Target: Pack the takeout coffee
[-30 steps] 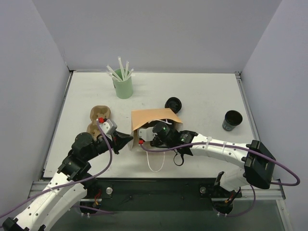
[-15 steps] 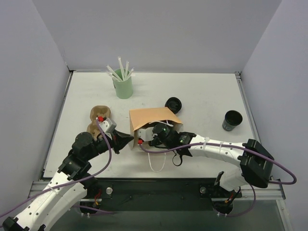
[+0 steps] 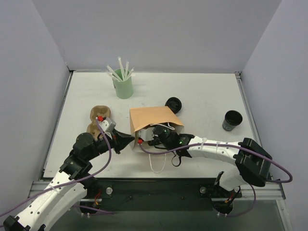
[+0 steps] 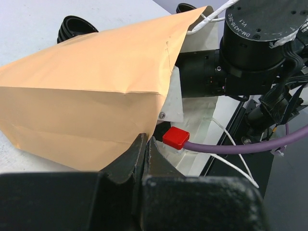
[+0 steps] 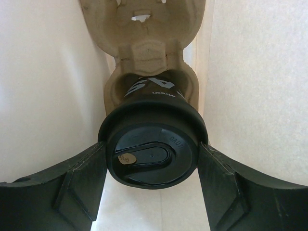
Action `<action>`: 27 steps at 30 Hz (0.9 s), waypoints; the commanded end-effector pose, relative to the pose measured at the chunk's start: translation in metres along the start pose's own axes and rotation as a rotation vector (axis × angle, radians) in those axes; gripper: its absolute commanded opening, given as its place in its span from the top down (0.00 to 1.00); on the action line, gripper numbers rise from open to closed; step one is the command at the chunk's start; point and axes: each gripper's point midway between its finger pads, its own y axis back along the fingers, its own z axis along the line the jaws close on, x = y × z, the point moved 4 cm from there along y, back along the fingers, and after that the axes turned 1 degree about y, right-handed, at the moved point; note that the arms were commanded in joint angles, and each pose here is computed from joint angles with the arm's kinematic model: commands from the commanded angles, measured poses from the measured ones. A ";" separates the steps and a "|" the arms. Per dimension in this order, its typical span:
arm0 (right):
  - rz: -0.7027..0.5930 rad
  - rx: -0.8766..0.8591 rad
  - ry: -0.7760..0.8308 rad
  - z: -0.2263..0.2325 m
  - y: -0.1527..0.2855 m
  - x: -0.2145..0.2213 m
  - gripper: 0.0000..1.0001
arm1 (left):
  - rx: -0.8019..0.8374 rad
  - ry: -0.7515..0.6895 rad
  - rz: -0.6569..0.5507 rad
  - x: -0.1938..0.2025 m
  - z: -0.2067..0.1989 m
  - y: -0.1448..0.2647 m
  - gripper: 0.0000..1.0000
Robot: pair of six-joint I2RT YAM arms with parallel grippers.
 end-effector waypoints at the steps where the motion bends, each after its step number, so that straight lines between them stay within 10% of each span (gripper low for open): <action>1: 0.016 0.050 -0.056 -0.002 -0.004 0.006 0.57 | 0.041 0.013 -0.048 -0.012 -0.009 -0.001 1.00; 27: 0.063 -0.048 -0.125 0.006 -0.008 0.014 0.43 | 0.029 0.042 -0.046 -0.014 -0.008 -0.002 1.00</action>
